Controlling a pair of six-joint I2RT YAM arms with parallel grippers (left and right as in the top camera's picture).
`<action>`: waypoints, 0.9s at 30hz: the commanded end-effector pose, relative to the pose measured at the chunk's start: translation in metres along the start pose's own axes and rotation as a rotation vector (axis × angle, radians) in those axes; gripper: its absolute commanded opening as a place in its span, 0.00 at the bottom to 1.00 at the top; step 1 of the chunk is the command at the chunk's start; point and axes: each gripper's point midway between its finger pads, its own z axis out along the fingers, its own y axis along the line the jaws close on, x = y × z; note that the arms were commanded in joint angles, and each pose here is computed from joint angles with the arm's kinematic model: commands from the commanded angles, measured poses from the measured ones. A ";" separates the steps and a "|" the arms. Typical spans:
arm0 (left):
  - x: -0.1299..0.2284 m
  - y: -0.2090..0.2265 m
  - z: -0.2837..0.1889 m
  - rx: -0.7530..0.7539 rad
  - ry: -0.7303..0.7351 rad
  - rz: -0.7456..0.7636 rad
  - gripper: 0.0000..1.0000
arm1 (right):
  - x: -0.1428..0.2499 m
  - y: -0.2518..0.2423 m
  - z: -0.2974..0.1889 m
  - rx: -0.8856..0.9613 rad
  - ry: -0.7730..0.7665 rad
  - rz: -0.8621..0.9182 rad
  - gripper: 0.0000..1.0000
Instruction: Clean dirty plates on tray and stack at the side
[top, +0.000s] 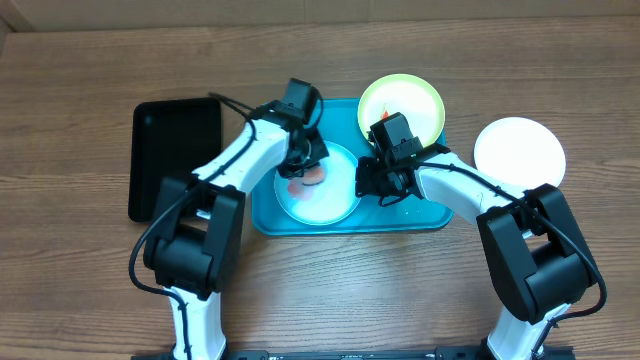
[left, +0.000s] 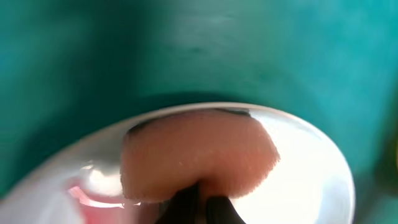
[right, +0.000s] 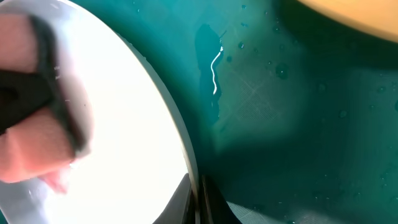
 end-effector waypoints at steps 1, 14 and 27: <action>0.000 0.048 0.014 -0.186 -0.021 -0.159 0.04 | 0.006 -0.009 0.006 0.027 0.020 0.003 0.04; -0.001 0.007 0.018 -0.030 -0.014 0.331 0.04 | 0.006 -0.009 0.006 0.027 0.021 0.003 0.04; 0.022 -0.013 0.022 -0.032 -0.003 0.821 0.04 | 0.006 -0.008 0.006 0.027 0.020 0.003 0.04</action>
